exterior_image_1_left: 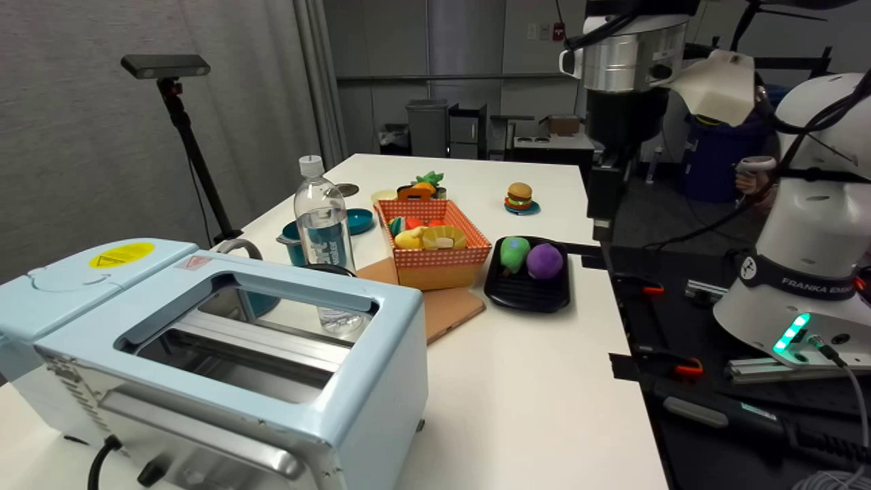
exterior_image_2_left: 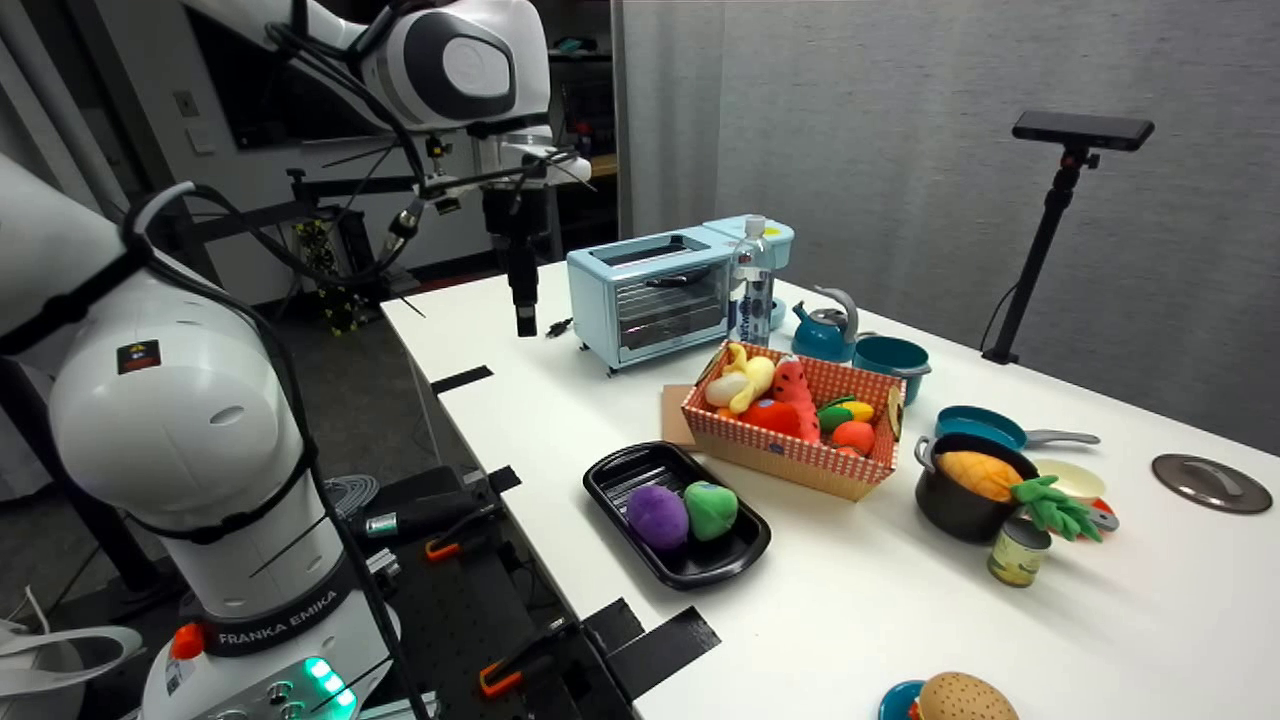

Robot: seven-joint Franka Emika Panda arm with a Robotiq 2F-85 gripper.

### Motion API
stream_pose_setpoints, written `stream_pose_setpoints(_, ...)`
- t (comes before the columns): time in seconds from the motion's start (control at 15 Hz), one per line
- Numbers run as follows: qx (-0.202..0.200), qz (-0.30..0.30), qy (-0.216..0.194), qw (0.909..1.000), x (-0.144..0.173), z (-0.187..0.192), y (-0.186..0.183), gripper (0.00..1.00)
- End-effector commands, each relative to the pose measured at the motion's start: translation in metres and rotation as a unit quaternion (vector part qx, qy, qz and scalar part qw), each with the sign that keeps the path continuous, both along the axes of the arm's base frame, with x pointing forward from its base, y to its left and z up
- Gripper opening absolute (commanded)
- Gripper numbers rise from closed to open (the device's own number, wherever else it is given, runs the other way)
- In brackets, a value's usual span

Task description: Put the banana plushy on the tray

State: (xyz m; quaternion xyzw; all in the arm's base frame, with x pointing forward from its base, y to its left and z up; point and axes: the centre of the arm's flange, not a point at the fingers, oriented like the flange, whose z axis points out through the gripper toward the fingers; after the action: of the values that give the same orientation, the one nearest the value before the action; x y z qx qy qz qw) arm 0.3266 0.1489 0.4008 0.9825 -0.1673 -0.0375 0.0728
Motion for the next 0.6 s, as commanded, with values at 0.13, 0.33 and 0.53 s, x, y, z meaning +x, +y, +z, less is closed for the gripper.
stream_pose_setpoints(0.13,0.015,-0.019,-0.027,0.9994,-0.004,0.004,-0.029,1.0)
stream_pose_setpoints(0.33,0.021,-0.023,-0.03,0.9991,-0.001,0.008,-0.042,1.0)
stream_pose_setpoints(0.53,0.023,-0.027,-0.031,0.9989,0.006,0.013,-0.054,1.0)
